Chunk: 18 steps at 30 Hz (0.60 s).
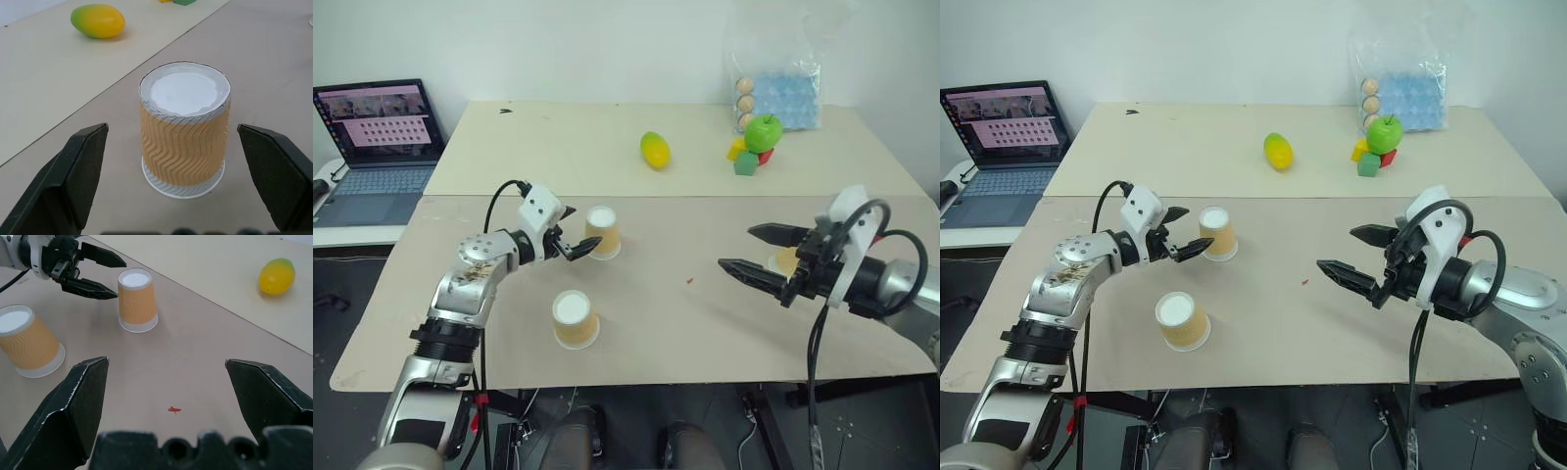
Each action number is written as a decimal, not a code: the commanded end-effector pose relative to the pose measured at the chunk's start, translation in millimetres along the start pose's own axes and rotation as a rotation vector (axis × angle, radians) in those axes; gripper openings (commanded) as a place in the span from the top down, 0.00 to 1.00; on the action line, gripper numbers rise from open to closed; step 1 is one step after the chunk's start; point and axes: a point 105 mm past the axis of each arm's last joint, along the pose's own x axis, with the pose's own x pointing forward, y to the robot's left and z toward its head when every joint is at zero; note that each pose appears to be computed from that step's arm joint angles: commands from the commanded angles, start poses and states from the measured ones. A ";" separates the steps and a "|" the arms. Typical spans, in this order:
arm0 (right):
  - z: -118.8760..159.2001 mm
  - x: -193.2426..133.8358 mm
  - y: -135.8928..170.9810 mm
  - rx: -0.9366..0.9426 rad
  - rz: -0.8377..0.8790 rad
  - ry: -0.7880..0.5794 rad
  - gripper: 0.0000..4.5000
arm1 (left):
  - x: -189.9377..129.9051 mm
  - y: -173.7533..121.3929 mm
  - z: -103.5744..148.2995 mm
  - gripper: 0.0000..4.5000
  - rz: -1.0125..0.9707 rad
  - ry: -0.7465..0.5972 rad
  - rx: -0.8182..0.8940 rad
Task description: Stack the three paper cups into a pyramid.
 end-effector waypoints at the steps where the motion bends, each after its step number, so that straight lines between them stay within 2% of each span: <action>1: 12.3 -4.7 2.6 -0.045 -0.020 -0.047 0.01 | 9.2 -1.5 13.3 0.00 -0.019 -0.039 0.041; 15: 12.5 -6.2 1.3 -0.048 -0.048 -0.056 0.01 | 27.8 -12.4 21.9 0.00 -0.060 -0.082 0.010; 17: 11.7 -6.2 0.9 -0.046 -0.049 -0.054 0.00 | 29.0 -11.5 23.5 0.11 -0.050 -0.089 0.011; 18: 11.3 -6.3 0.8 -0.046 -0.049 -0.052 0.00 | 29.2 -11.2 23.9 0.14 -0.047 -0.091 0.011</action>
